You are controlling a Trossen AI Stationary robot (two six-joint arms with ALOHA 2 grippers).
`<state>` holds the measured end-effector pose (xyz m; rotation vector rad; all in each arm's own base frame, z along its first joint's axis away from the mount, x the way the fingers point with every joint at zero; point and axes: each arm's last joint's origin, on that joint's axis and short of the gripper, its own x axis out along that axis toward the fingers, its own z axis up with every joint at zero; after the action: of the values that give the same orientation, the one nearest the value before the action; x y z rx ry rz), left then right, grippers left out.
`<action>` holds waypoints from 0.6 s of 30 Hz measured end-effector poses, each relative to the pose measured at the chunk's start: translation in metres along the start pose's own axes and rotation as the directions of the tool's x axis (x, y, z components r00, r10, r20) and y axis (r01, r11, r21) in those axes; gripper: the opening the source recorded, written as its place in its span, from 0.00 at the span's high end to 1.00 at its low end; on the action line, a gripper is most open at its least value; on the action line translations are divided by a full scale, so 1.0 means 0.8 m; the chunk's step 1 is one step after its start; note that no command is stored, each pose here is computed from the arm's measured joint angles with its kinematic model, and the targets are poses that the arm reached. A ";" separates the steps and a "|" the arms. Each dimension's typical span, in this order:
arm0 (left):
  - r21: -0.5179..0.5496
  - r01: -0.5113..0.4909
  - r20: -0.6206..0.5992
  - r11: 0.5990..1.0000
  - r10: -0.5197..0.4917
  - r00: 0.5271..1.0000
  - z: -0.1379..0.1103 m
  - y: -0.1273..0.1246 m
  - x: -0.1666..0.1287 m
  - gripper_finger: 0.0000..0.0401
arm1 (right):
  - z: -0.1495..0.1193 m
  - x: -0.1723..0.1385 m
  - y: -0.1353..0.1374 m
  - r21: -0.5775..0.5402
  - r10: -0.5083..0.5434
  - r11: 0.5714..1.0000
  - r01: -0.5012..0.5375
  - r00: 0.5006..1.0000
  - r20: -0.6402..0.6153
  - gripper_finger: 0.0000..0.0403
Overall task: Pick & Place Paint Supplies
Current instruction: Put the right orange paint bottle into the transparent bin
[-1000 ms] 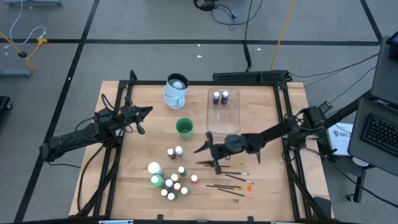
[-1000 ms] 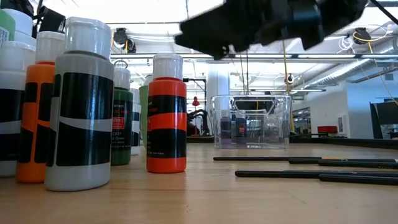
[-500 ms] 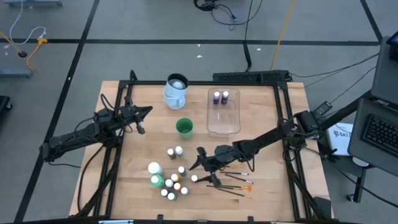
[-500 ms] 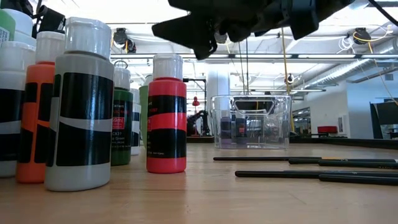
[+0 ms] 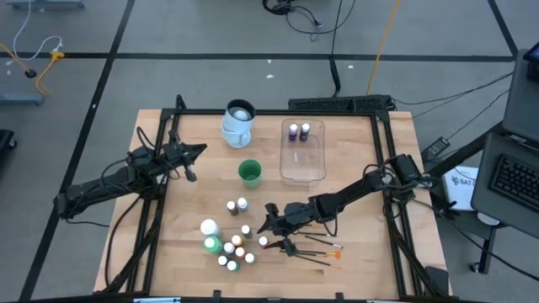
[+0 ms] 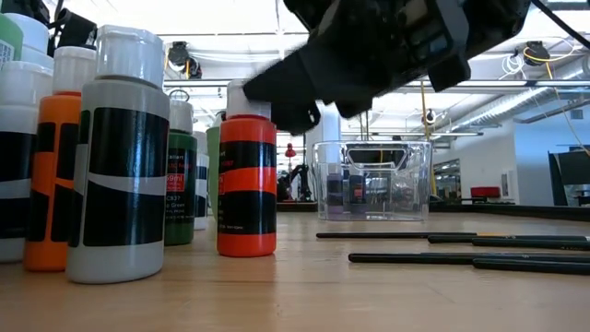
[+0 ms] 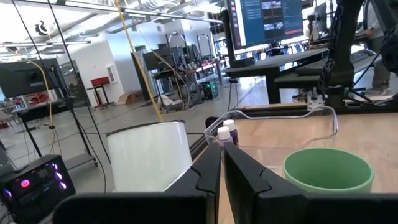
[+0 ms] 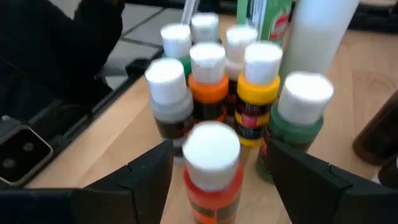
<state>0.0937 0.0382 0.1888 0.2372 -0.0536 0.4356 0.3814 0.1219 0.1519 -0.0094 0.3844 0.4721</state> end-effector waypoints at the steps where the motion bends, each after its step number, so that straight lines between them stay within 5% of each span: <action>1: 0.000 0.000 0.000 1.000 0.000 1.000 0.000 0.000 0.000 0.94 | 0.001 0.000 0.000 -0.001 0.000 1.000 0.000 1.000 0.006 0.39; 18: 0.003 0.000 0.001 1.000 0.000 1.000 0.000 0.000 0.000 0.94 | -0.003 0.000 0.000 0.004 0.003 1.000 -0.003 1.000 -0.026 0.54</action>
<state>0.0937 0.0382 0.1889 0.2399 -0.0539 0.4355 0.3805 0.1218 0.1499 -0.0114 0.4113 0.4747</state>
